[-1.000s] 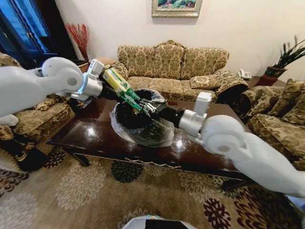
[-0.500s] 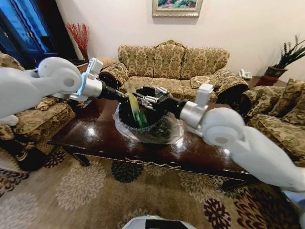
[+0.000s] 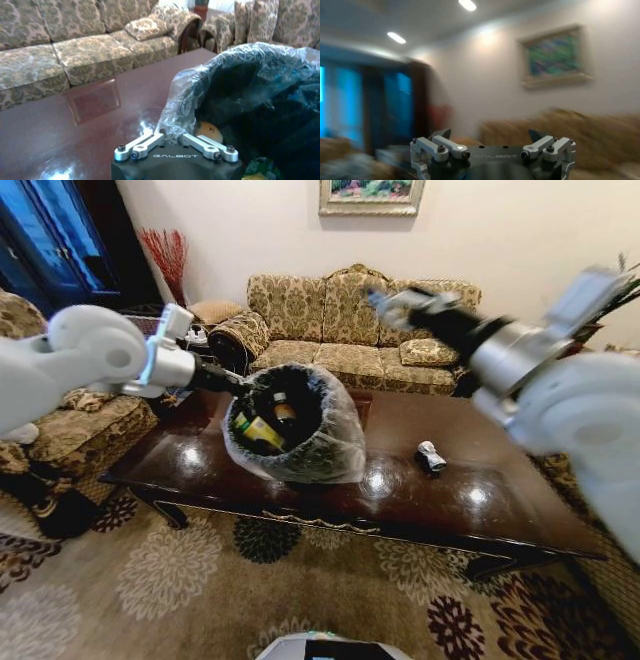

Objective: Move to the front of the table and place the trash on the table into the trash bin.

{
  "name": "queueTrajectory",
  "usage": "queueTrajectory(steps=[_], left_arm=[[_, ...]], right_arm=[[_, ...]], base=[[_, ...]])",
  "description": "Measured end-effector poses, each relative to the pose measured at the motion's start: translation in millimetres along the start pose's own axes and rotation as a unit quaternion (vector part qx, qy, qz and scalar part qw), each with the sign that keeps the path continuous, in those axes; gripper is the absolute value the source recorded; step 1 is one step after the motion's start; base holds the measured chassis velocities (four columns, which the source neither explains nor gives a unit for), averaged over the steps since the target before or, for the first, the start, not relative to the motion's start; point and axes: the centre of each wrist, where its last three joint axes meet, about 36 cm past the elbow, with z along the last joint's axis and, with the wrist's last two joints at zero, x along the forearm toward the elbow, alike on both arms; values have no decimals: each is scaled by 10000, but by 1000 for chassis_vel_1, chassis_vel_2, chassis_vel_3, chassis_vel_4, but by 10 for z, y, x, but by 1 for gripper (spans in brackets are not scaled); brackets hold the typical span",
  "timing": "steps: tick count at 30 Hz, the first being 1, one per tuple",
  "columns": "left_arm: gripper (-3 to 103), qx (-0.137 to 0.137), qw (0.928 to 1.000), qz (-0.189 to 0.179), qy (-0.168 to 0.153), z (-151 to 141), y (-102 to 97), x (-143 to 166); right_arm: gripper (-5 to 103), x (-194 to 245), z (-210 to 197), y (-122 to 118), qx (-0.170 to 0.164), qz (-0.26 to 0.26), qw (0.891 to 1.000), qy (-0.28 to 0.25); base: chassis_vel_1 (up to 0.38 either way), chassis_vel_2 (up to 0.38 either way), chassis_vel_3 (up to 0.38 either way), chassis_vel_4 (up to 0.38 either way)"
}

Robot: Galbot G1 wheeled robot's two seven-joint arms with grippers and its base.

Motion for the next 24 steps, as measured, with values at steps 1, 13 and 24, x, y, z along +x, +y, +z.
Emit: queueTrajectory(steps=[1,13,24], left_arm=[[0,28,9999,-63,-105,50,8,84],[0,258,9976,-313,-569,313,123,447],[0,488,9950,-435,-752,416,299,568]], right_arm=[[100,40,56,-203,48,335,9992,233],[100,-27,1518,-1075,668,1721,9618,2022],[100,-120,2457,-1141,870,1620,9425,2789]], base=[[0,0,0,0],[0,0,0,0],[0,0,0,0]])
